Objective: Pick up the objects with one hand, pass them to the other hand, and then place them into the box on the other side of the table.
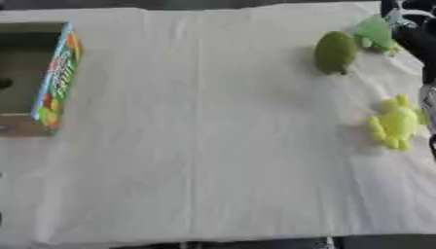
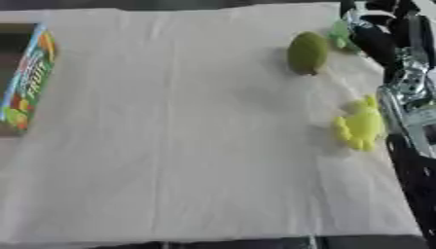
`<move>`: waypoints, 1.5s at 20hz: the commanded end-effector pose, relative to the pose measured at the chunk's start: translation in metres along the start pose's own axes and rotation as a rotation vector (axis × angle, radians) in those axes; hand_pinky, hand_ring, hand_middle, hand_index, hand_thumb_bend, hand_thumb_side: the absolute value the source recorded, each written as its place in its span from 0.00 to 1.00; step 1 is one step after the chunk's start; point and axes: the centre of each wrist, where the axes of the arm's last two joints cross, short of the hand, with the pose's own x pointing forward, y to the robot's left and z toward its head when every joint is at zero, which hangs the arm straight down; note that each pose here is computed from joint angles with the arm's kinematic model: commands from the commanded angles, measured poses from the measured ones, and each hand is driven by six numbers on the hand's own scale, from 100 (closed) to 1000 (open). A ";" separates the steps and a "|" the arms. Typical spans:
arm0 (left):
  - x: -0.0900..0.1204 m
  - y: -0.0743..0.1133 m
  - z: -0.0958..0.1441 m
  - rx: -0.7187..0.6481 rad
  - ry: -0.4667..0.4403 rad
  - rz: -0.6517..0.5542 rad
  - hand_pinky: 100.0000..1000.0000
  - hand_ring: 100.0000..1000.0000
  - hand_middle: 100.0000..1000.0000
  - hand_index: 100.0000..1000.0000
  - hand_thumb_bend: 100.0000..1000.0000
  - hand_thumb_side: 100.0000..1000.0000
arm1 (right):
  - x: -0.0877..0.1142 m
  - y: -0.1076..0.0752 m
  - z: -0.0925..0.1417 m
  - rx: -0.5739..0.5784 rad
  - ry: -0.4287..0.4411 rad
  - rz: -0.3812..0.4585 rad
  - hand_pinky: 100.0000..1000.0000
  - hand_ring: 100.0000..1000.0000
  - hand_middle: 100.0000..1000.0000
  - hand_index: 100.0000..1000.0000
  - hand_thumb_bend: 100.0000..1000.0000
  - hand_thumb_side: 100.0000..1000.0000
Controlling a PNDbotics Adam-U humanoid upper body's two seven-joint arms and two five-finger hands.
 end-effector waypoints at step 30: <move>0.009 0.019 -0.004 0.018 -0.028 -0.087 0.58 0.89 0.74 0.77 0.51 0.52 | 0.027 -0.071 0.018 0.605 0.105 0.865 0.82 0.81 0.80 0.82 0.50 0.00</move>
